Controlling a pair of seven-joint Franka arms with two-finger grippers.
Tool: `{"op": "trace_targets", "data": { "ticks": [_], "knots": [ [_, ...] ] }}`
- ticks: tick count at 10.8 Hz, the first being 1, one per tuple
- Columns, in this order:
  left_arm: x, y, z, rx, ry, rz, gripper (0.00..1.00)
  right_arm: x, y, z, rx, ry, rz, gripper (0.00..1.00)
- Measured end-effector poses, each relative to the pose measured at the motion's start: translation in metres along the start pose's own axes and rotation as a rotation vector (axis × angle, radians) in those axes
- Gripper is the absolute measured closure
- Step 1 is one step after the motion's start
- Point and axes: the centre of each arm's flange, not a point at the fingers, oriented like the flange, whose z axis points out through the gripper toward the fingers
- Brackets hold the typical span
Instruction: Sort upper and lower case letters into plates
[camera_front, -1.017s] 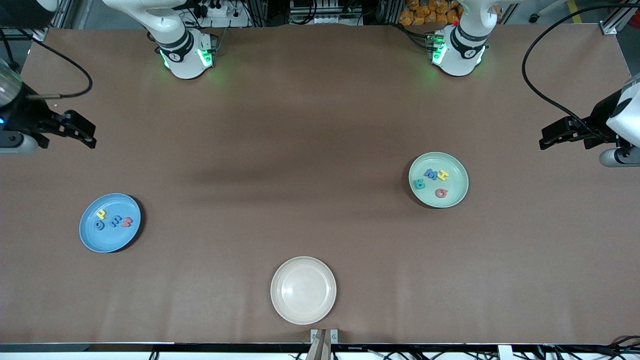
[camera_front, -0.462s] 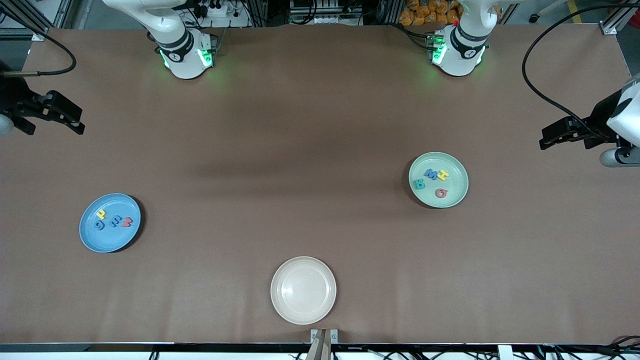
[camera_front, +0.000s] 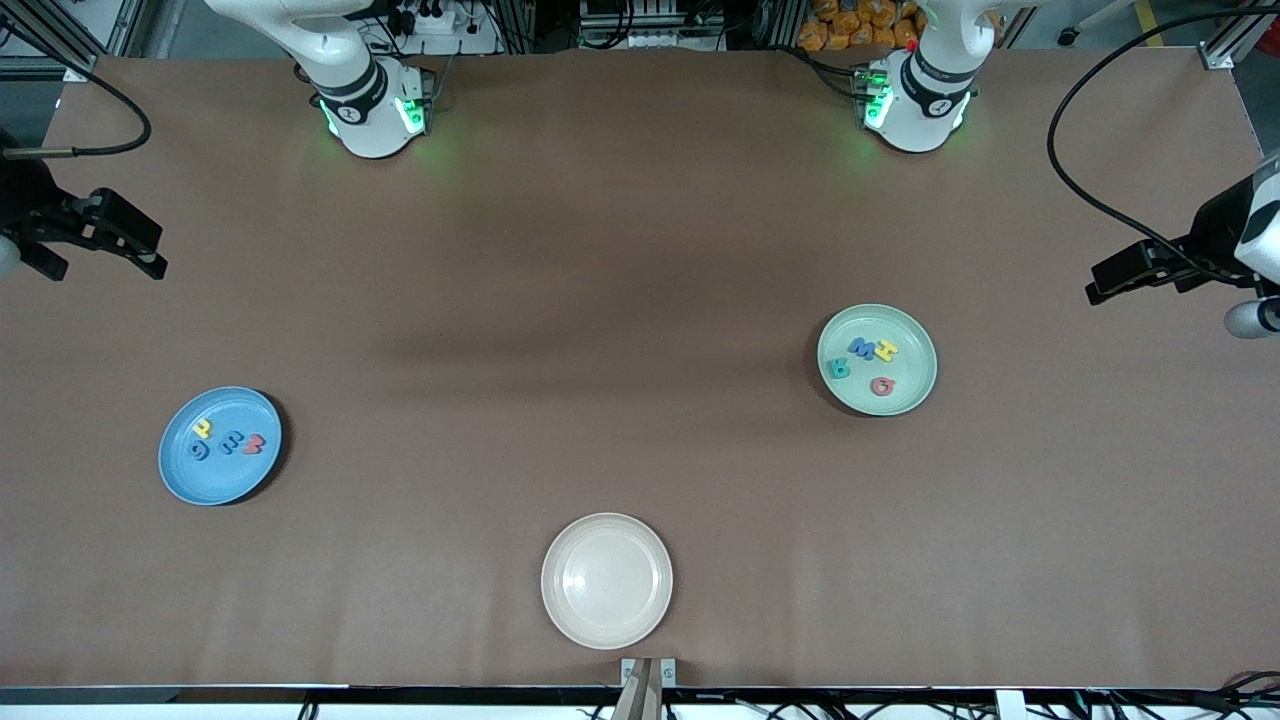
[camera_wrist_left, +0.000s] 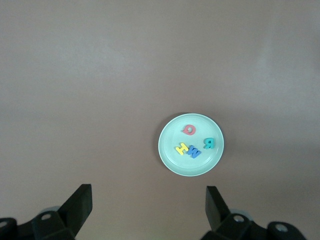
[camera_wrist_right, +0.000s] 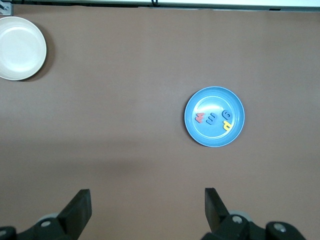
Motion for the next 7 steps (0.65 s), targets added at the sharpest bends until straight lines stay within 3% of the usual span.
{"op": "trace_targets", "data": {
  "ticks": [7],
  "knots": [
    [-0.013, 0.013, -0.026, -0.009, 0.048, 0.031, 0.00, 0.003, 0.004, 0.010, -0.002, -0.017, 0.007, 0.00]
  ]
}}
